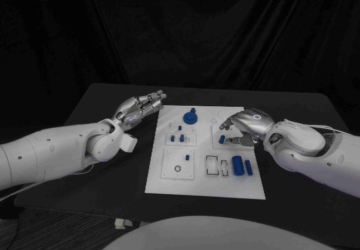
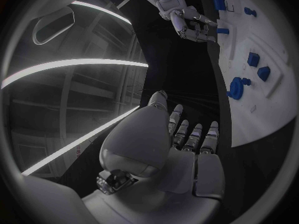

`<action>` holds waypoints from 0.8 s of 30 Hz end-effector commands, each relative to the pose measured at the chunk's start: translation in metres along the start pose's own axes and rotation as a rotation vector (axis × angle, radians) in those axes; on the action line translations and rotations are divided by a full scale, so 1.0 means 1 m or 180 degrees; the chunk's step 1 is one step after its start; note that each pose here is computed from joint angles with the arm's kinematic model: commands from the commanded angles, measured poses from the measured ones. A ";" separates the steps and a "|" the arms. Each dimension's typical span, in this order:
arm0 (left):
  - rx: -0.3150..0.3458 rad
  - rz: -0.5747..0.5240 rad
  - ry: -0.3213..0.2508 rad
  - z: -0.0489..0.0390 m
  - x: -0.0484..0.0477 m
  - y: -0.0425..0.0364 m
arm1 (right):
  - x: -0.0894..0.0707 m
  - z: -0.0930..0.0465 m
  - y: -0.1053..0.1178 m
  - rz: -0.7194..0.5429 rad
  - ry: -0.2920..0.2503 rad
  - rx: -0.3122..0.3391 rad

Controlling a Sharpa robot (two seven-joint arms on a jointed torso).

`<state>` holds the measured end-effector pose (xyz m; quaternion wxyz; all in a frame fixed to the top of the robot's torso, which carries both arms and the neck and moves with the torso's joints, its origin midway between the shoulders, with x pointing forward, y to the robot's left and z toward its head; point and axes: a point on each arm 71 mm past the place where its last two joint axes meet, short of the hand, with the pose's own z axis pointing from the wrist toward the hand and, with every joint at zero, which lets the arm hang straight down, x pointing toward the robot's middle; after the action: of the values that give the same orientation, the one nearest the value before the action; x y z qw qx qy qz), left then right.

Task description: Assemble the parts on the task board

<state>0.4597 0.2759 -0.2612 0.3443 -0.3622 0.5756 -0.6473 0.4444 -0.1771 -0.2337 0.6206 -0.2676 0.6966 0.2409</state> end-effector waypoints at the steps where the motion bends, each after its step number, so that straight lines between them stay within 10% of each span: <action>1: 0.0285 -0.0040 0.0012 -0.0005 0.0009 -0.0061 | 0.005 0.002 0.001 0.0003 0.0051 0.0005; 24: 0.0283 -0.0037 0.0002 -0.0022 -0.0005 -0.0065 | 0.021 0.014 0.013 0.0095 0.0171 -0.0146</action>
<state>0.4587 0.2785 -0.2612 0.3454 -0.3634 0.5755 -0.6461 0.4455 -0.1602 -0.2550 0.5968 -0.2749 0.7093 0.2552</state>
